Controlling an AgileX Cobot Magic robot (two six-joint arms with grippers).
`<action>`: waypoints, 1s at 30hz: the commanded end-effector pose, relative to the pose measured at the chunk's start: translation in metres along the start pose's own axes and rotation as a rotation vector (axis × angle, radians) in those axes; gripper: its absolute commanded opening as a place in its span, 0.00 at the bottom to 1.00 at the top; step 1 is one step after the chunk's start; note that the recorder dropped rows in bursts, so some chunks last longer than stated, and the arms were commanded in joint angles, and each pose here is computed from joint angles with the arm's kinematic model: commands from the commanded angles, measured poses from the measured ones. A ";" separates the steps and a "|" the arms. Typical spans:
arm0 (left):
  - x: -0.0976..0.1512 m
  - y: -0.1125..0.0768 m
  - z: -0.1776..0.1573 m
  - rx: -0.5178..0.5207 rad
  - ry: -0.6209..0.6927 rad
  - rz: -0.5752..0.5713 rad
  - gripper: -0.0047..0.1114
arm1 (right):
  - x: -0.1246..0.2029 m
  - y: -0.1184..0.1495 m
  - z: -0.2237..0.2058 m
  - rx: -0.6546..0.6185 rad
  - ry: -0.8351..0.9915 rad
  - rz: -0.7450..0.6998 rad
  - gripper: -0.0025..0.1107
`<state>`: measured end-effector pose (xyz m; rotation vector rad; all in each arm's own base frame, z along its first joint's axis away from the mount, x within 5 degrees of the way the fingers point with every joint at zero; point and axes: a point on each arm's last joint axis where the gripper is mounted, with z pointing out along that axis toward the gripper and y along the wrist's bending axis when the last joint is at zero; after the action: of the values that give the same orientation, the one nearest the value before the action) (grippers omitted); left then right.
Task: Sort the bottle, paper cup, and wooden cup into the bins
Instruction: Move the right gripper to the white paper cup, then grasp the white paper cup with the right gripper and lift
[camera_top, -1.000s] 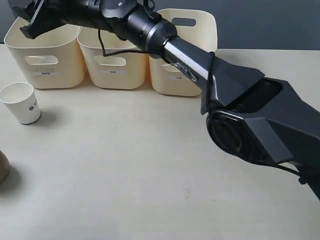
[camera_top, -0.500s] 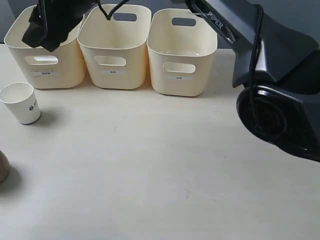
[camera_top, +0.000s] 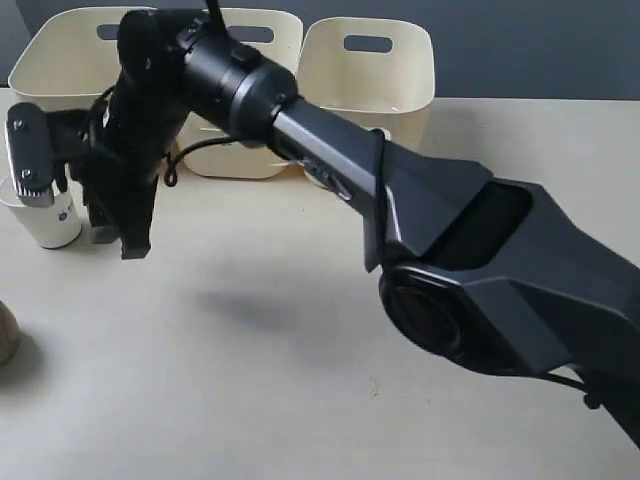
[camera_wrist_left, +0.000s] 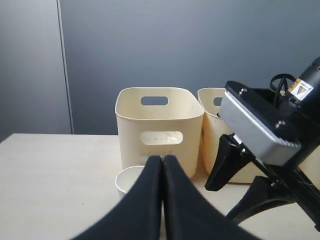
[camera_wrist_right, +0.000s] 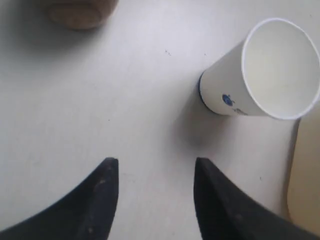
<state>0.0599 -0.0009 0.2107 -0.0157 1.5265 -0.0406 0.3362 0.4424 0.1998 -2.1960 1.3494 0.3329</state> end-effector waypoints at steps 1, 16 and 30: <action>-0.002 0.000 -0.001 0.006 -0.022 0.165 0.04 | 0.000 -0.001 0.018 0.064 0.010 -0.084 0.54; -0.016 0.000 -0.002 -0.005 -0.179 0.094 0.04 | -0.025 0.001 0.028 0.229 0.080 -0.322 0.57; -0.022 0.000 -0.003 -0.013 -0.242 0.114 0.04 | -0.023 -0.001 0.058 0.369 0.070 -0.386 0.57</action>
<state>0.0570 0.0001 0.2302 0.0609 1.3077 0.0720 0.3285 0.4914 0.1643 -2.1257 0.9174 -0.1196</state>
